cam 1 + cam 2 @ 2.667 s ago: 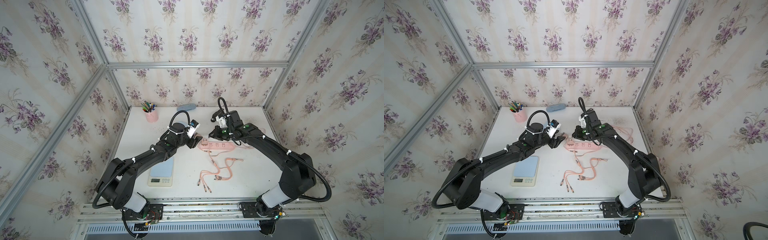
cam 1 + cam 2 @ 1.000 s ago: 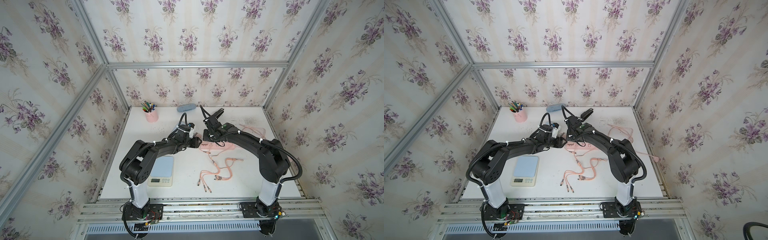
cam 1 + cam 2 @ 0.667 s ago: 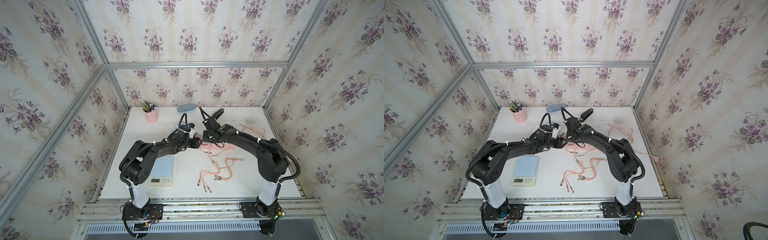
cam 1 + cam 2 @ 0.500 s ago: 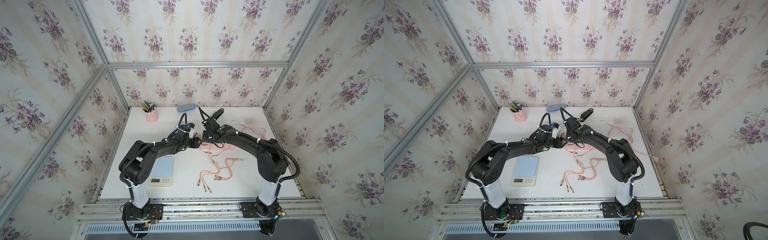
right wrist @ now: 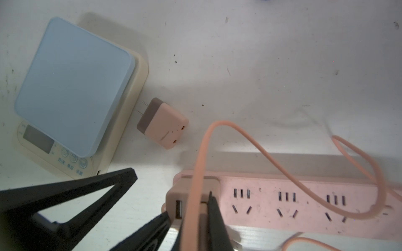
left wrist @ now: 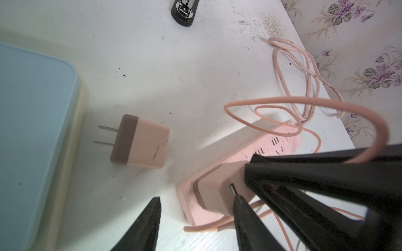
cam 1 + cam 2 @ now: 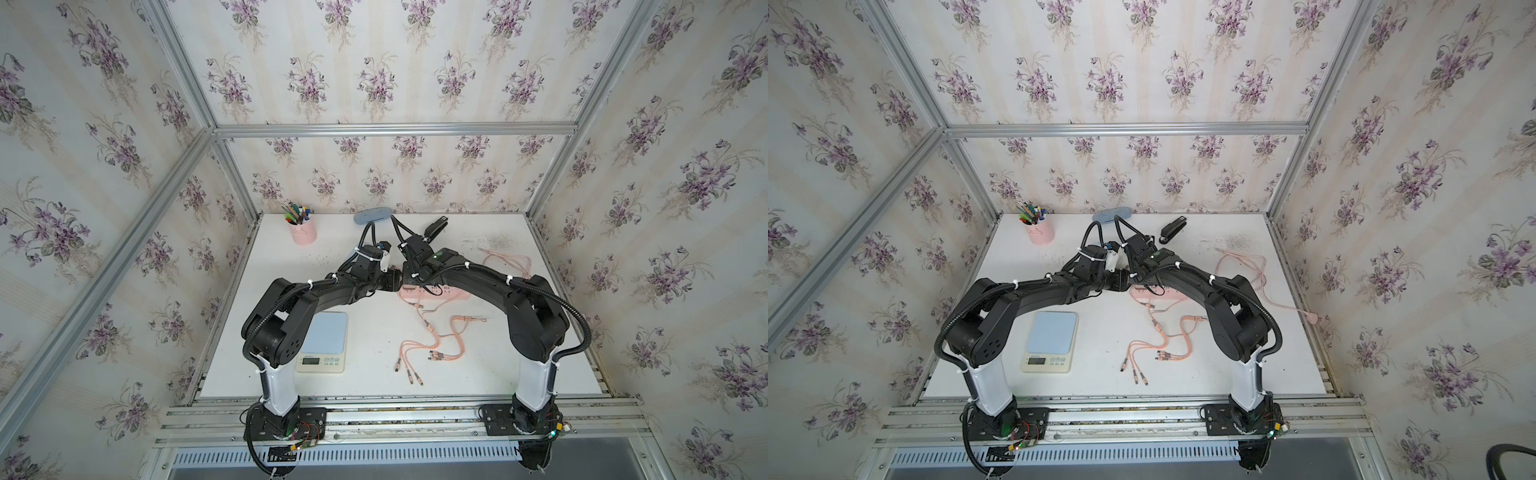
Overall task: Charge the electronic scale
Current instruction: Insert the charging cable into the plug.
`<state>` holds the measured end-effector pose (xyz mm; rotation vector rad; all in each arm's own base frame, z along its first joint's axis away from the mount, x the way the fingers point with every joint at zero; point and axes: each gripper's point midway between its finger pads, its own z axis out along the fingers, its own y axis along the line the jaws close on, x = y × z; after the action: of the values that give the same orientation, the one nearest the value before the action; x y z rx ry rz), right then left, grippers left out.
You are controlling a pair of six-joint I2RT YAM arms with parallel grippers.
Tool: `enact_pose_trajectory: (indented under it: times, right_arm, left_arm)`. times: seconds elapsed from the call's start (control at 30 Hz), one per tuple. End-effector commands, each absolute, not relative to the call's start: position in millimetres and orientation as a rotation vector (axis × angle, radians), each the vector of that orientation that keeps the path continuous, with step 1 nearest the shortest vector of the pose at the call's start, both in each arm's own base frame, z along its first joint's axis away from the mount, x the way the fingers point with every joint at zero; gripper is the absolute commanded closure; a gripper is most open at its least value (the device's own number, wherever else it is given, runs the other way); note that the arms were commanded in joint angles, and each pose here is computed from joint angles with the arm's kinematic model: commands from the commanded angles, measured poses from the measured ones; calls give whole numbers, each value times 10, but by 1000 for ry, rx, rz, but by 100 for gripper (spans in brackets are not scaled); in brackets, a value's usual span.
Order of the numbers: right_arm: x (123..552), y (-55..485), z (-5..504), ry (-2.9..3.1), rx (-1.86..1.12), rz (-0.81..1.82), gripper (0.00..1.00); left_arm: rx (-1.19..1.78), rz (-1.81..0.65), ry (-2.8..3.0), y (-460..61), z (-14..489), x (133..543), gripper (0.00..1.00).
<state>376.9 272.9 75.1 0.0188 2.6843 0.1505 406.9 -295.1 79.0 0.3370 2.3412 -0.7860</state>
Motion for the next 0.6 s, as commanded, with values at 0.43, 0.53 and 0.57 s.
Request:
enact_pose_trajectory:
  times: [0.43,0.53,0.57]
  right_arm:
    - [3624,2861,1194,2728,3,212,62]
    - [3717,2898,1442,2667,25,244,58]
    - [3738,2895,1496,2652,31,249,57]
  left_arm:
    - [318,-749,2409,-2894,516,4023,44]
    - [317,-743,2409,-2888,519,4031,44]
    - [315,-743,2410,-2887,518,4033,44]
